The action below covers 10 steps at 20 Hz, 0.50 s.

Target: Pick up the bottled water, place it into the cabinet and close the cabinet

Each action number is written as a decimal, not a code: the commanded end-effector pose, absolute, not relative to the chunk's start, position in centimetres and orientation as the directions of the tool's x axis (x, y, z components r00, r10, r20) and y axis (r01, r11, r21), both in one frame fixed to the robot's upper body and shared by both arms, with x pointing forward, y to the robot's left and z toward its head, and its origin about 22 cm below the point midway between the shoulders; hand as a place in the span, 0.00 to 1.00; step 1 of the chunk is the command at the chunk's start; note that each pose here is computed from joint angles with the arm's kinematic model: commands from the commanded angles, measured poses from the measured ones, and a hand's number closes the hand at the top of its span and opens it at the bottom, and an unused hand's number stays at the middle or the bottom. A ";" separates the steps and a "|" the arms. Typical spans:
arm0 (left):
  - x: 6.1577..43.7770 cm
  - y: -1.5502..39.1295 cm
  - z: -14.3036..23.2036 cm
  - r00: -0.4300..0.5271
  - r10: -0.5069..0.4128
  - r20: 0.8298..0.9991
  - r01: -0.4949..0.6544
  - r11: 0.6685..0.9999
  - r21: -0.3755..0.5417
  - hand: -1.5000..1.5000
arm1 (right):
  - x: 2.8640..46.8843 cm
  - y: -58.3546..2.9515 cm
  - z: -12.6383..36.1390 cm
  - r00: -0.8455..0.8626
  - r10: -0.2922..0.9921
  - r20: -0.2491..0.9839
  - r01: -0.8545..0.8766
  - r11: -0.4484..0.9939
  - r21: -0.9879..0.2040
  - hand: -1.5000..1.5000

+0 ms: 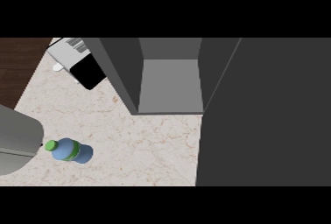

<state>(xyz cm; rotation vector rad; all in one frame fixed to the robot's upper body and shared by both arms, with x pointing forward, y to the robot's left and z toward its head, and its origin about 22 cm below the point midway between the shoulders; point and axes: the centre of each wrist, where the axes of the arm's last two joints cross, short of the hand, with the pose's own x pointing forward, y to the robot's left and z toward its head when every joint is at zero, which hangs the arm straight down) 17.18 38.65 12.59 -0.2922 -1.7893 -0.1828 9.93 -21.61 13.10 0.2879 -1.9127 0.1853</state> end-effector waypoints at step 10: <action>19.4 41.7 5.1 -0.047 0.060 0.997 0.268 0.962 -0.046 0.00 | 6.0 -21.6 14.7 -0.345 -0.103 0.933 -0.296 0.955 -0.004 0.00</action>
